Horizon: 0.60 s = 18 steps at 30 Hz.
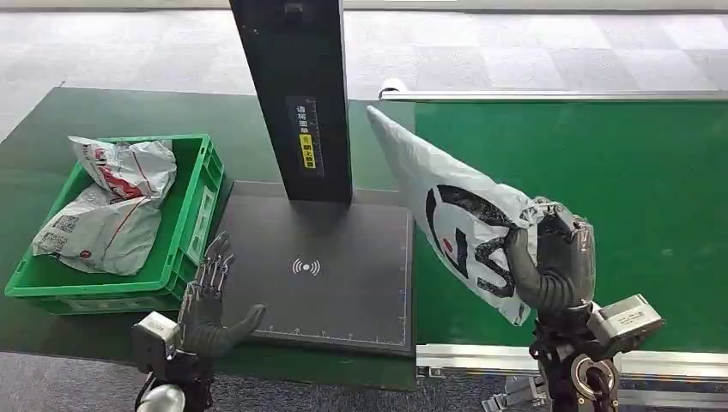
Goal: Moved the parcel from conveyor to table for the left to box.
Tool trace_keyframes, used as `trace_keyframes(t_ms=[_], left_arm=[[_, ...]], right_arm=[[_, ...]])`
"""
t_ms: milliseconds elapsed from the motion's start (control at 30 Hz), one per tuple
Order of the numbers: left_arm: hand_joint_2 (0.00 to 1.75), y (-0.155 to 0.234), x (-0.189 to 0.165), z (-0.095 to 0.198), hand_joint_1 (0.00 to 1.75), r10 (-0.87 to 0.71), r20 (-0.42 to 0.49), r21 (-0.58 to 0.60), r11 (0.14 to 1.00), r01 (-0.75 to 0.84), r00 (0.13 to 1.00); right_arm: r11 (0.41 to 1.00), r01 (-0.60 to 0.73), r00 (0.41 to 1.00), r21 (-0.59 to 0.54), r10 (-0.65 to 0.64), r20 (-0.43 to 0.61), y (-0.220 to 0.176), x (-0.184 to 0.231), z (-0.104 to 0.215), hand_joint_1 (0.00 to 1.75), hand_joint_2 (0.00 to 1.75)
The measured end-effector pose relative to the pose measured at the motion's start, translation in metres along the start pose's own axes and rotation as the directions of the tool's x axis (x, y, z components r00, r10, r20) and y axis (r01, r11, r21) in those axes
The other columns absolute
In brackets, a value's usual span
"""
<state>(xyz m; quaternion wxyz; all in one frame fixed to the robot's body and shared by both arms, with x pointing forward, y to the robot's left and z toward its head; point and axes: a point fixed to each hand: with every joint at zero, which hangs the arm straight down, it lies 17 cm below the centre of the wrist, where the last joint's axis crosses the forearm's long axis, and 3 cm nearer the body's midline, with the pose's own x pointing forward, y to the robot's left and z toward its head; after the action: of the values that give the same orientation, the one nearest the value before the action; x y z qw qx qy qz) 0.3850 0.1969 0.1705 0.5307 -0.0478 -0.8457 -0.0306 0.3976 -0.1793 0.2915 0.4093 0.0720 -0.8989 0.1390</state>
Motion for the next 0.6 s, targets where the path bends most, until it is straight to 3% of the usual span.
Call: trace_keyframes(t_ms=[600], left_arm=[[1.75, 0.0055, 0.001, -0.0011, 0.0, -0.007, 0.004, 0.011, 1.0, 0.007, 1.0]], right_arm=[[0.999, -0.001, 1.0, 0.041, 0.001, 0.0, 0.0098, -0.001, 0.0, 1.75, 1.75]])
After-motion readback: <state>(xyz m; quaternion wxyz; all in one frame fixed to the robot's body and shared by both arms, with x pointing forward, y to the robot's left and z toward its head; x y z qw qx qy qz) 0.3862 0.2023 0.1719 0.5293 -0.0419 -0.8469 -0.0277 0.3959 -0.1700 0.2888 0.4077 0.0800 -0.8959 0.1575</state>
